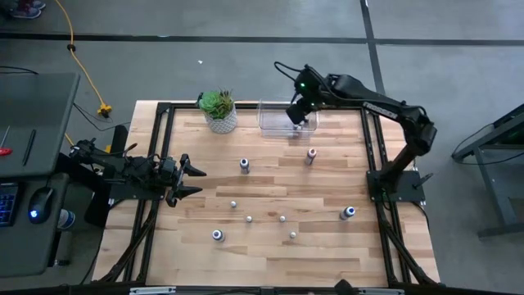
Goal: Pick & Place food coloring
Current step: Put the right small purple food coloring bottle into the bin
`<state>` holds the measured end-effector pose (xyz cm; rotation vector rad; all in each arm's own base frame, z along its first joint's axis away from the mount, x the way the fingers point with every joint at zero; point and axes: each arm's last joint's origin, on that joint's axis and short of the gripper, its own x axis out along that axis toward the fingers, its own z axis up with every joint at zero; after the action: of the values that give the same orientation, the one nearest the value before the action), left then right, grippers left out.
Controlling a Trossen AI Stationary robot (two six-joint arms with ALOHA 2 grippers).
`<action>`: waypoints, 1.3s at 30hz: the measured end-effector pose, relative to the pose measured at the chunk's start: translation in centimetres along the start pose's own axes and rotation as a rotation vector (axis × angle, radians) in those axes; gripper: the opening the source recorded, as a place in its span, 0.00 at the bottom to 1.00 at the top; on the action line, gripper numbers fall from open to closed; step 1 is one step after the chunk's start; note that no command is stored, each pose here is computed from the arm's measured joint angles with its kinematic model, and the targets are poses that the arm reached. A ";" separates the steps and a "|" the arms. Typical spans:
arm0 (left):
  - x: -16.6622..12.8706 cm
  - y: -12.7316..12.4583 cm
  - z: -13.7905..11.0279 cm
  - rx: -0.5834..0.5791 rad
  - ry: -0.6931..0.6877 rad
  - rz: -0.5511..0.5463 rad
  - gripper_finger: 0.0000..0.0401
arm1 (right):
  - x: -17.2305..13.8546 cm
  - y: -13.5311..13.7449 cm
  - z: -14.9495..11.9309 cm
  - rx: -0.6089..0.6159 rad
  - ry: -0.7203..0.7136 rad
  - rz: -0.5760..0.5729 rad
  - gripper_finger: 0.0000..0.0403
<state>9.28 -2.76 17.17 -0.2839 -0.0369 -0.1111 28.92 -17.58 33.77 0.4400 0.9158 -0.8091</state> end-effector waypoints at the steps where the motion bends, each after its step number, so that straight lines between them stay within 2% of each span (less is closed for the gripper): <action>1: 0.0 0.0 0.0 0.000 0.000 0.000 0.68 | 0.6 -0.2 0.1 0.018 0.018 0.007 0.14; 6: 0.0 0.0 0.0 0.000 0.000 0.000 0.68 | 3.5 -1.2 0.1 0.098 0.140 0.026 0.14; 14: 0.0 0.0 0.0 0.000 0.000 0.000 0.68 | 5.9 -3.2 -0.2 0.138 0.258 -0.036 0.14; 23: 0.0 0.0 0.0 0.000 0.000 0.000 0.68 | 8.2 -3.2 -0.7 0.133 0.330 -0.062 0.14; 29: 0.0 0.0 0.0 0.000 0.000 0.000 0.68 | 10.2 -3.6 -0.9 0.153 0.390 -0.038 0.14; 39: 0.0 0.0 0.0 0.000 0.000 0.000 0.68 | 11.0 -3.7 -0.8 0.157 0.386 -0.047 0.14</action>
<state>9.28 -2.76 17.17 -0.2840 -0.0370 -0.1111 29.48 -24.07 24.15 0.7306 1.2271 -0.8582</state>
